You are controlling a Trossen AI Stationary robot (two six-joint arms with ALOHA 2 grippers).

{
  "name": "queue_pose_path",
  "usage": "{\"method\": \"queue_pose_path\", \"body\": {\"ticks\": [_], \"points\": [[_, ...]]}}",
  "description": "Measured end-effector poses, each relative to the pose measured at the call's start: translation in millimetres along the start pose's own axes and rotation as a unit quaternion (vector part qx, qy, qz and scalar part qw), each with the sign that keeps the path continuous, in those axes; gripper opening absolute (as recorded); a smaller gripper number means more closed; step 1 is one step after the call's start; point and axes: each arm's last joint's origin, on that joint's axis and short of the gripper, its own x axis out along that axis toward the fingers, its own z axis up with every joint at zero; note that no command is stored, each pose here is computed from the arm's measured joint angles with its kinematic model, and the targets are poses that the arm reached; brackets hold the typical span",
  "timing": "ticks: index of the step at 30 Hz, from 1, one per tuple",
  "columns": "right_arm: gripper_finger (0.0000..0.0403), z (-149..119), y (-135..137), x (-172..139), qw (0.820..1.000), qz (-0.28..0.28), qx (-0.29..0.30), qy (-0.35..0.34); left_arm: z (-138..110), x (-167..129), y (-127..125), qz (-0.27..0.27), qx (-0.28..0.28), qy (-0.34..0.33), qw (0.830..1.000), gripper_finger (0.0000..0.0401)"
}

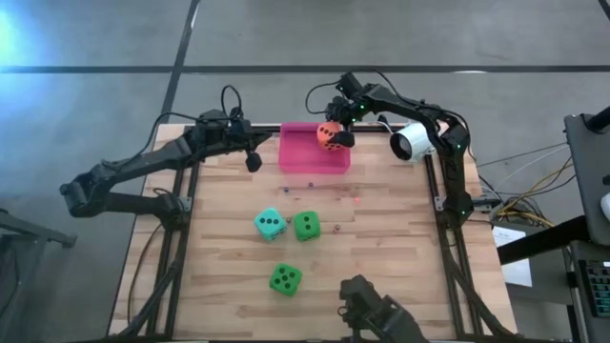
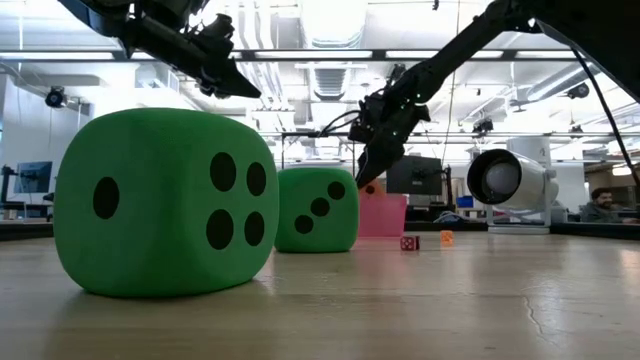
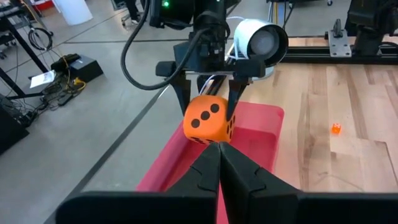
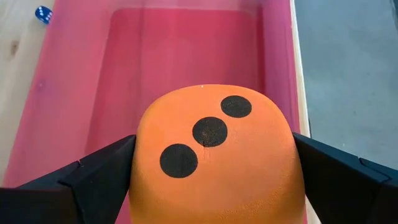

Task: Pick & Place Dice
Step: Put the large orange dice into the pink bin

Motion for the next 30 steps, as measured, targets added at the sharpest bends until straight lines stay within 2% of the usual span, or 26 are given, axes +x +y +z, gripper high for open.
{"method": "queue_pose_path", "body": {"ticks": [10,16,30], "points": [[0.0397,-7.1,-3.0,-2.8,1.0,0.003,0.025,0.014,-0.1,0.0,0.0,0.0,0.0,0.001,1.0,0.001],[0.0397,-11.0,-2.7,-1.8,0.998,-0.024,0.028,0.051,-0.4,0.0,-0.1,-0.001,0.0,0.002,1.0,0.0013],[0.0397,-10.5,-3.4,-1.4,0.998,-0.029,0.024,0.049,-0.4,0.0,-0.1,-0.001,-0.001,0.002,1.0,0.0014]]}}
